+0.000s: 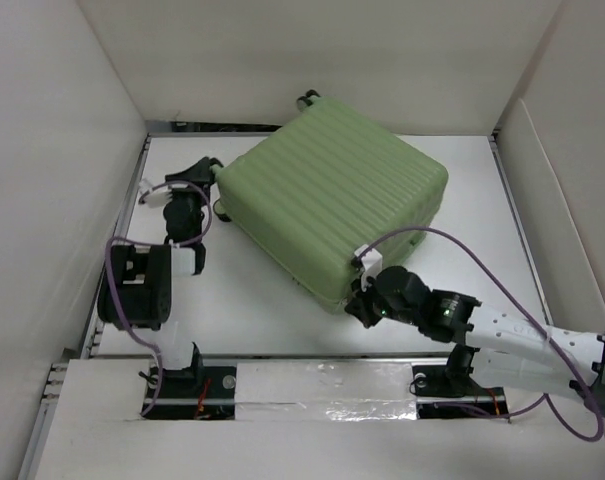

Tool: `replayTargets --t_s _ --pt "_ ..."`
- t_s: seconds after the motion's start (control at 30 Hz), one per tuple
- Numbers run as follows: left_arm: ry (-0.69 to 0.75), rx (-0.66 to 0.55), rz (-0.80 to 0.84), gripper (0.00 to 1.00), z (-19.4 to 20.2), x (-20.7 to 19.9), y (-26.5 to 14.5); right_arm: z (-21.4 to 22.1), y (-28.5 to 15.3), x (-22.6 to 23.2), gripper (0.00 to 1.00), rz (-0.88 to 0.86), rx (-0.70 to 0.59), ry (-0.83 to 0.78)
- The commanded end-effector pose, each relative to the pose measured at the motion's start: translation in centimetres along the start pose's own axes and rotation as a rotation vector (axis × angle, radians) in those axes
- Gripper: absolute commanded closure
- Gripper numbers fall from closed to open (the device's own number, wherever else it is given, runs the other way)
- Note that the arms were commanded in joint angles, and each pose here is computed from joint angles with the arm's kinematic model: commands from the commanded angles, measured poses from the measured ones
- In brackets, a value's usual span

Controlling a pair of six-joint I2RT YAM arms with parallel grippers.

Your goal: Pack the luggage

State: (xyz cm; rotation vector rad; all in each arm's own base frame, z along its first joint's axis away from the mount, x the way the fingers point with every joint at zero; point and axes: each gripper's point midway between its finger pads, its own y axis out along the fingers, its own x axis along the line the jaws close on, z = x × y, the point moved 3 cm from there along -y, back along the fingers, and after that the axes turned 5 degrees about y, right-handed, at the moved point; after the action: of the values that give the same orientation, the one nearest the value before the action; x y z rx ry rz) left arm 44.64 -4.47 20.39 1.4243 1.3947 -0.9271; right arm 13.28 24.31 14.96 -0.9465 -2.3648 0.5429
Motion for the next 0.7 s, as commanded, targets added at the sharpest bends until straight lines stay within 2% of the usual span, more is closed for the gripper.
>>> replayTargets --t_s 0.0,0.03,0.1,0.13,0.17,0.2,0.23,0.27,0.3,0.33,0.4,0.43,0.47,0.5,0.53,0.57,0.6,0.67 --pt "-0.024 0.168 0.306 1.0 4.3 -6.7 -9.1 -16.9 -3.2 -3.3 1.0 0.127 -0.598 0.157" --pt "0.01 0.189 0.221 1.0 5.1 -4.1 -11.1 -17.9 -3.6 -3.4 1.0 0.098 -0.615 0.145" --pt "0.029 0.18 0.216 1.0 5.2 -4.5 -14.3 -18.6 -3.5 -4.1 1.0 0.096 -0.626 0.147" --pt "0.058 0.202 0.158 1.0 5.7 -3.2 -15.1 -18.5 -3.3 -4.1 1.0 0.083 -0.616 0.147" --pt "0.094 0.194 0.142 1.0 5.6 -3.0 -15.7 -17.9 -3.0 -4.2 1.0 0.082 -0.59 0.139" --pt "0.093 0.186 0.205 1.0 5.1 -5.1 -17.1 -17.4 -3.1 -3.9 1.0 0.066 -0.59 0.143" --pt "0.137 0.222 0.136 1.0 5.7 -3.7 -17.6 -15.0 -2.2 -3.5 1.0 0.053 -0.543 0.162" --pt "0.186 0.207 0.133 1.0 5.3 -3.8 -18.1 -13.6 -1.9 -3.2 1.0 0.037 -0.522 0.179" --pt "0.182 0.179 0.192 1.0 4.3 -5.8 -19.1 -12.3 -2.0 -2.6 1.0 0.009 -0.514 0.196" --pt "0.22 0.206 0.142 1.0 4.5 -4.9 -19.5 -8.7 -0.7 -2.8 1.0 0.003 -0.447 0.261" --pt "0.235 0.197 0.19 1.0 3.9 -6.1 -20.7 -5.7 0.0 0.4 1.0 -0.126 -0.419 0.314" --pt "0.246 0.215 0.163 1.0 4.1 -5.4 -20.9 -5.1 0.8 1.7 1.0 -0.17 -0.431 0.373" --pt "0.251 0.237 0.173 1.0 4.3 -5.4 -21.1 -3.0 1.2 4.1 1.0 -0.219 -0.372 0.351" --pt "0.257 0.249 0.183 1.0 4.5 -5.4 -21.3 -2.7 1.7 5.1 1.0 -0.21 -0.352 0.337" --pt "0.256 0.266 0.191 1.0 4.8 -5.4 -21.4 -1.7 3.4 5.2 1.0 -0.132 -0.309 0.267" --pt "0.255 0.296 0.197 1.0 5.3 -5.2 -21.6 -3.6 3.4 6.8 1.0 -0.099 -0.302 0.226" --pt "0.257 0.315 0.183 1.0 5.7 -4.8 -21.5 -3.7 3.4 7.9 1.0 -0.074 -0.29 0.191" --pt "0.244 0.342 0.216 1.0 6.2 -5.2 -21.6 -5.5 3.6 7.6 1.0 0.002 -0.33 0.109"
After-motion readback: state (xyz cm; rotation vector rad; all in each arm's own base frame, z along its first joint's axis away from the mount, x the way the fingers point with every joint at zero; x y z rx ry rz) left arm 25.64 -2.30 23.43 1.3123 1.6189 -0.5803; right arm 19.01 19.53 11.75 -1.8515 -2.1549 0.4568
